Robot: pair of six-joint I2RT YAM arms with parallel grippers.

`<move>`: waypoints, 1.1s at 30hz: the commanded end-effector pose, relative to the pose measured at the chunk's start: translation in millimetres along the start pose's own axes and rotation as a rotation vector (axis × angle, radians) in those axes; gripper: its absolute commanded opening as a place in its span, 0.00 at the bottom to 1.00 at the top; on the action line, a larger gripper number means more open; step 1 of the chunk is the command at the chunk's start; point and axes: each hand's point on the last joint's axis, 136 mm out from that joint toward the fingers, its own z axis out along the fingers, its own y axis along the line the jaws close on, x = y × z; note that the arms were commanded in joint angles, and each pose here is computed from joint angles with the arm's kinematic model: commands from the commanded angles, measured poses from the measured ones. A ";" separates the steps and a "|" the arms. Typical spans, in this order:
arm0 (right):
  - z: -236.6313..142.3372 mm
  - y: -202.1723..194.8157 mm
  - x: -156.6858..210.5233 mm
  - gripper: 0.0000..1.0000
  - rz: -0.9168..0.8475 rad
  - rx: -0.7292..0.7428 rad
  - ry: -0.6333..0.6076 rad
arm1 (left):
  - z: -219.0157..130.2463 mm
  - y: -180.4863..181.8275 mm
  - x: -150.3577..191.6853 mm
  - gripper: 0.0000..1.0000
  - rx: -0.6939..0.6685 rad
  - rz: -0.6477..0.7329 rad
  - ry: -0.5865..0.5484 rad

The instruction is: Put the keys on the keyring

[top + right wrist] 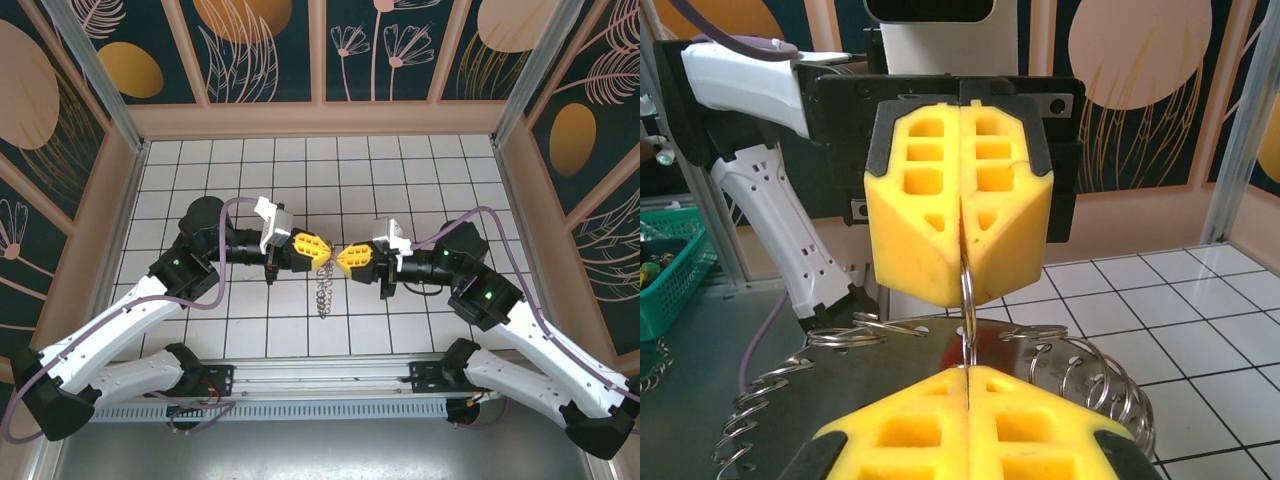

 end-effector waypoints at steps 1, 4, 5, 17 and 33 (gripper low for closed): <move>-0.1 3.0 -4.0 0.02 -0.008 -0.025 -0.029 | -2.2 -8.5 -23.9 0.00 0.010 0.056 -0.046; 2.3 5.9 -2.6 0.01 -0.004 -0.051 -0.030 | -1.9 -5.9 -23.9 0.00 -0.002 0.053 -0.048; 2.9 6.4 -2.9 0.00 -0.004 -0.057 -0.032 | -2.1 -5.8 -24.1 0.00 -0.004 0.055 -0.051; 1.5 11.3 -1.4 0.23 0.006 -0.078 -0.048 | -3.0 -6.1 -24.9 0.00 -0.008 0.056 -0.054; 10.6 -9.6 2.9 0.37 0.007 0.003 -0.044 | -3.5 -10.3 -28.5 0.00 0.011 0.056 -0.061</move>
